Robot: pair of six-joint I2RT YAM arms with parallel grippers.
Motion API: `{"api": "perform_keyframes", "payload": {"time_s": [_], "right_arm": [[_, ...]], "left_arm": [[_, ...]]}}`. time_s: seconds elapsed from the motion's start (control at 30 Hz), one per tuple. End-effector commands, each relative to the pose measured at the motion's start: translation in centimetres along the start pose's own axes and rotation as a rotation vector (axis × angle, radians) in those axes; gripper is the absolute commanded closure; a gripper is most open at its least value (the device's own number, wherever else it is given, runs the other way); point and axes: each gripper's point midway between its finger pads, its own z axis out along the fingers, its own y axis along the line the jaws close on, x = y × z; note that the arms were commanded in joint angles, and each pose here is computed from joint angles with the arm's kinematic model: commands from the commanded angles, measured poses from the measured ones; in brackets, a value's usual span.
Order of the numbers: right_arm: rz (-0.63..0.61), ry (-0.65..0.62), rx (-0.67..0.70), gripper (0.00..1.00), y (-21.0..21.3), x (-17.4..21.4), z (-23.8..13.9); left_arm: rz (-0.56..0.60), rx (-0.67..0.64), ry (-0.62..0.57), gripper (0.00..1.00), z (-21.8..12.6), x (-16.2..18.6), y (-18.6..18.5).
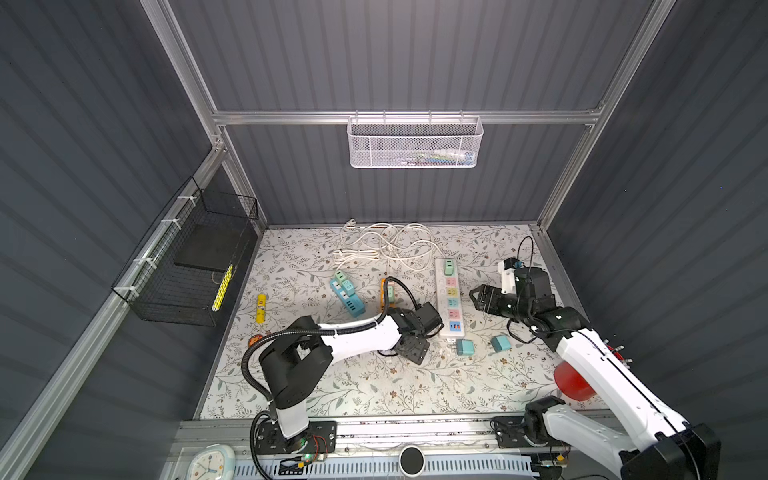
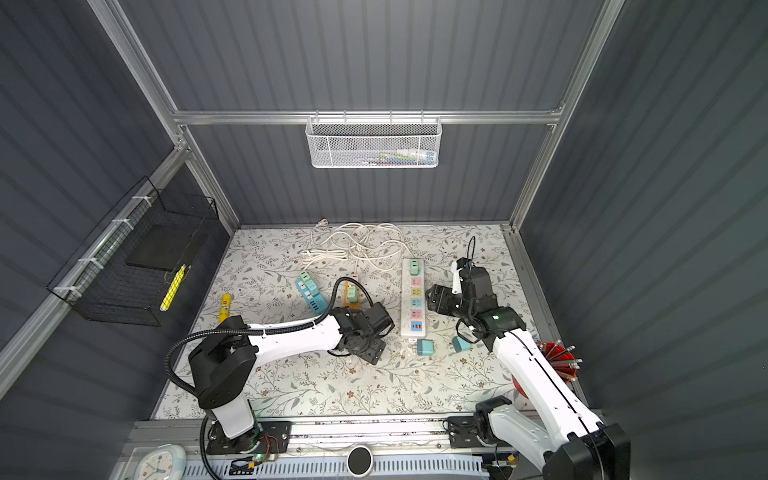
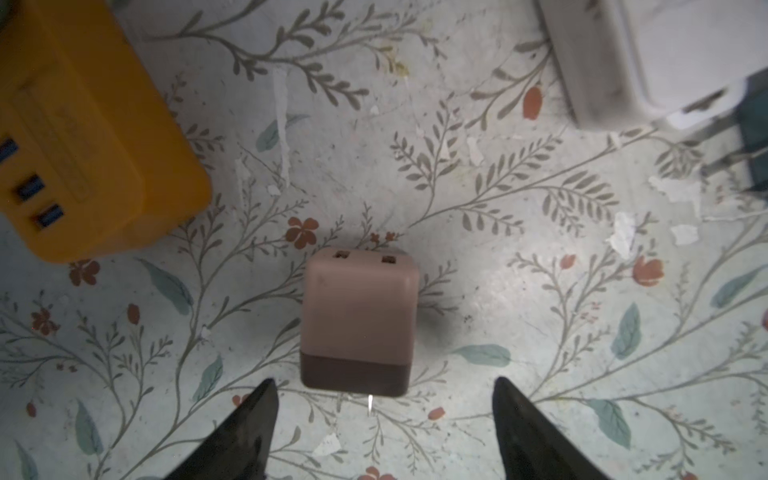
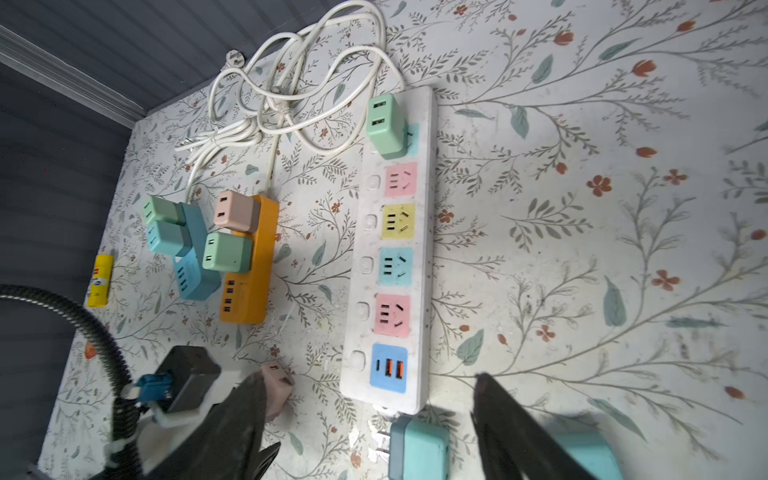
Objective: Insert the plug
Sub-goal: 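Close the left gripper on the pink adapter and lift it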
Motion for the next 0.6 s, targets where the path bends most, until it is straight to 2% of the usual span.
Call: {"api": "perform_keyframes", "payload": {"time_s": [0.0,0.07,0.23,0.47,0.5,0.57], "right_arm": [[0.006,0.031,-0.055,0.29,0.9,0.2,0.6],[0.014,0.043,-0.061,0.35,1.0,0.4,0.8],[0.017,0.052,-0.059,0.51,0.9,0.7,0.9],[0.018,0.069,-0.063,0.51,0.9,1.1,1.2],[0.016,0.070,-0.064,0.51,0.9,1.1,1.2],[0.012,0.068,-0.063,0.51,0.9,1.0,1.2]], "left_arm": [[0.033,-0.007,0.040,0.22,0.5,-0.1,0.7],[0.032,0.030,0.051,0.26,1.1,-0.2,0.5],[0.061,0.022,0.071,0.36,2.0,-0.7,0.8],[0.091,0.013,0.079,0.33,2.6,-0.8,0.9],[0.096,0.014,0.083,0.33,2.7,-0.8,0.8],[0.098,0.018,0.091,0.40,2.8,-0.6,0.8]]}}
